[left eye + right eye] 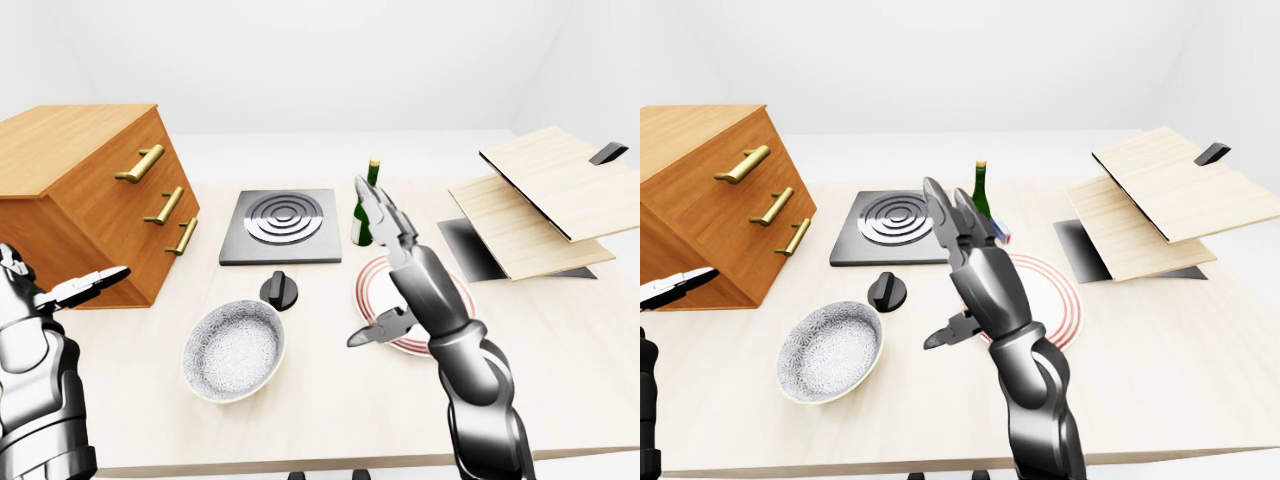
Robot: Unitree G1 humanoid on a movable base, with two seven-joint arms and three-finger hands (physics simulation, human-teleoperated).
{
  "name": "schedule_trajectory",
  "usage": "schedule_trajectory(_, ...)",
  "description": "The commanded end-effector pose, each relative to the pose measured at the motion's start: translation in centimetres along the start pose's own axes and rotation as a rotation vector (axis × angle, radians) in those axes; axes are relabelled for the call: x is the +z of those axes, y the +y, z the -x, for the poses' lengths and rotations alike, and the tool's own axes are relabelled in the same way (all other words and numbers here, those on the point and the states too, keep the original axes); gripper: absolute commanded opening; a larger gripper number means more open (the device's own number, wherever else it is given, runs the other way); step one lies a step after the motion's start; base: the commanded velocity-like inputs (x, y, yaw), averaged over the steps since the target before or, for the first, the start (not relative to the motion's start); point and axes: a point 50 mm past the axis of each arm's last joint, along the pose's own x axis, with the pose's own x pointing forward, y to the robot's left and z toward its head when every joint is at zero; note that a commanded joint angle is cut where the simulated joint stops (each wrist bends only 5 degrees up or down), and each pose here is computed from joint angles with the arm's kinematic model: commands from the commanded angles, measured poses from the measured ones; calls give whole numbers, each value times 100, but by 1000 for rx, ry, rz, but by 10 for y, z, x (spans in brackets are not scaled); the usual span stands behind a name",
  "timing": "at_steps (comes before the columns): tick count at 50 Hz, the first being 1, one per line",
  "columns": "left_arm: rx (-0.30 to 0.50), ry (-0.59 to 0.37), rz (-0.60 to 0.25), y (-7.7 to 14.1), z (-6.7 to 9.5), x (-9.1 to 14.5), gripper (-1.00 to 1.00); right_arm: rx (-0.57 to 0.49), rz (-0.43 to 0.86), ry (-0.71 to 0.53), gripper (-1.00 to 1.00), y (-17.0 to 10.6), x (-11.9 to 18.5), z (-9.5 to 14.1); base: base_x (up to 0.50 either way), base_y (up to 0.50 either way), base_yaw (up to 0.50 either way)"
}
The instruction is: Pick up the akita bowl and put it on the plate.
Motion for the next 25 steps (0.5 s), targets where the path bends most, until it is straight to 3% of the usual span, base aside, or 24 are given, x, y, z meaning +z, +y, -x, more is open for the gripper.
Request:
schedule_trajectory(1,0,-1,2,0,-1,2,100,82,101,-47,100,3,20,0,0,0,0)
schedule_trajectory(17,1,-1,4,0,-1,2,100,289,210,-41,100,20,37,8,0,0,0)
schedule_trajectory(25,2,-1,3,0,0,2,100,246,264,-45,100,14,45,8,0,0,0)
